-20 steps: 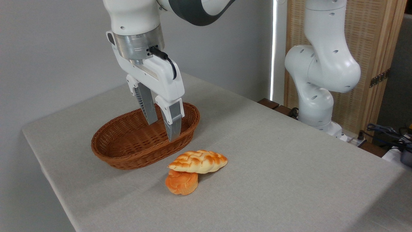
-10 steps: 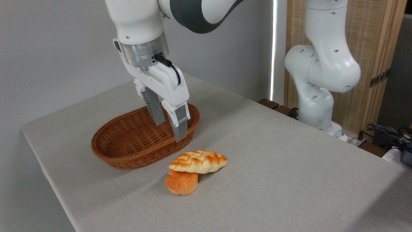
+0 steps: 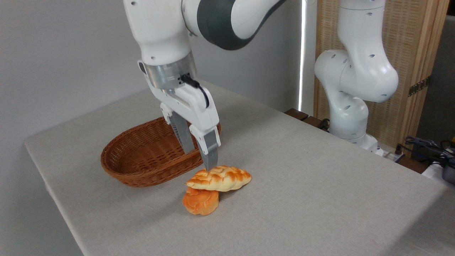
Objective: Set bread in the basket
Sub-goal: 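Move the gripper over the braided roll and lower it onto the roll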
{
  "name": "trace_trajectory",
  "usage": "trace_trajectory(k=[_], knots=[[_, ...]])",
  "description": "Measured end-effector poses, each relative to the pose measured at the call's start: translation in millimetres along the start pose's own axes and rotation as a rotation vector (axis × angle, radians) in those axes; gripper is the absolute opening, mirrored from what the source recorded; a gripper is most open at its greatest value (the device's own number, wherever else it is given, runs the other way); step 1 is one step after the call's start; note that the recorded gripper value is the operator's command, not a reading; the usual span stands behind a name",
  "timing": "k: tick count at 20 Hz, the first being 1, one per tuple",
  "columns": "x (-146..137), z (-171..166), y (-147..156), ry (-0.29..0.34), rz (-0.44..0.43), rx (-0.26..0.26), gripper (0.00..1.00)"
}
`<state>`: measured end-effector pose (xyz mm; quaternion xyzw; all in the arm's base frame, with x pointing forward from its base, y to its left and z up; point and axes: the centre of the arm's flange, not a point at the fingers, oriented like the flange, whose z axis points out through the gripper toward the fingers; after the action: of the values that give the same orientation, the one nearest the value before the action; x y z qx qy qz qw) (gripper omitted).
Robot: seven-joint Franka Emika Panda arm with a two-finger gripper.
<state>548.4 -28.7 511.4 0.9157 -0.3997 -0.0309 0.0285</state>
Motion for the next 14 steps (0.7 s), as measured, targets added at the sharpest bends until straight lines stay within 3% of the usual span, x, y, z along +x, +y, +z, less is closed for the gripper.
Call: trace_trajectory(k=[14], knots=[[-1, 41, -4, -0.022, 0.045, 0.016, 1.0]])
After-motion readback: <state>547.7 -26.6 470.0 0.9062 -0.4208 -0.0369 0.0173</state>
